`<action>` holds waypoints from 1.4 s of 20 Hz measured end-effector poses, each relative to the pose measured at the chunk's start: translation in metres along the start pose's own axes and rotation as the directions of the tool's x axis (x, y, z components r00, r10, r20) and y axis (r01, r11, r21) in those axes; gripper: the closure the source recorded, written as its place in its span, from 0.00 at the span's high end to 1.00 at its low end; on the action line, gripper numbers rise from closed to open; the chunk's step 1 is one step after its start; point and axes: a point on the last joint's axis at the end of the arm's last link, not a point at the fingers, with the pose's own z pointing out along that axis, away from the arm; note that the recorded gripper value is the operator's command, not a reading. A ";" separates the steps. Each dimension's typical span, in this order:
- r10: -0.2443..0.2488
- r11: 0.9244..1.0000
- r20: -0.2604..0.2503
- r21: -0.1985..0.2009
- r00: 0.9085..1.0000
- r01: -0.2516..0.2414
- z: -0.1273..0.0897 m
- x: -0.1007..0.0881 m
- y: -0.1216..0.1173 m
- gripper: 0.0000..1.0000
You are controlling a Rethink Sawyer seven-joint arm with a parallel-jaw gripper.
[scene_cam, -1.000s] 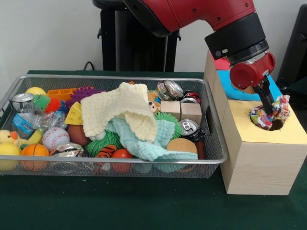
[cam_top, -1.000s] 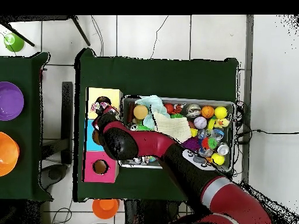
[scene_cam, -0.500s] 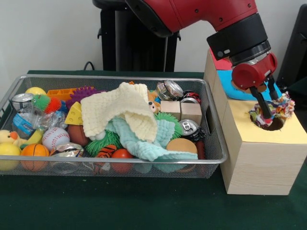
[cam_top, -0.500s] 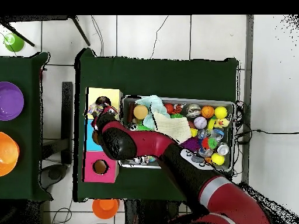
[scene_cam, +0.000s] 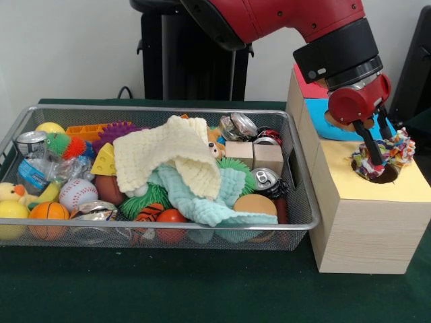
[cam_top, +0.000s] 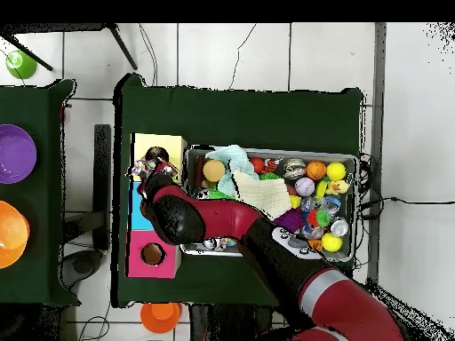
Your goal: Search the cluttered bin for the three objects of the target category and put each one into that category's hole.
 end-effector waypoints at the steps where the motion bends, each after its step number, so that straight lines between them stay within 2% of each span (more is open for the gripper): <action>1: -0.001 1.000 0.000 0.001 1.000 0.001 0.000 0.000 0.000 1.00; 14: -0.059 0.996 -0.058 0.056 0.997 0.062 -0.013 0.002 -0.008 1.00; 18: -0.059 0.996 -0.065 0.069 0.996 0.064 -0.015 0.005 -0.012 1.00; 28: -0.070 0.989 -0.029 0.127 0.997 0.073 -0.008 0.006 -0.017 1.00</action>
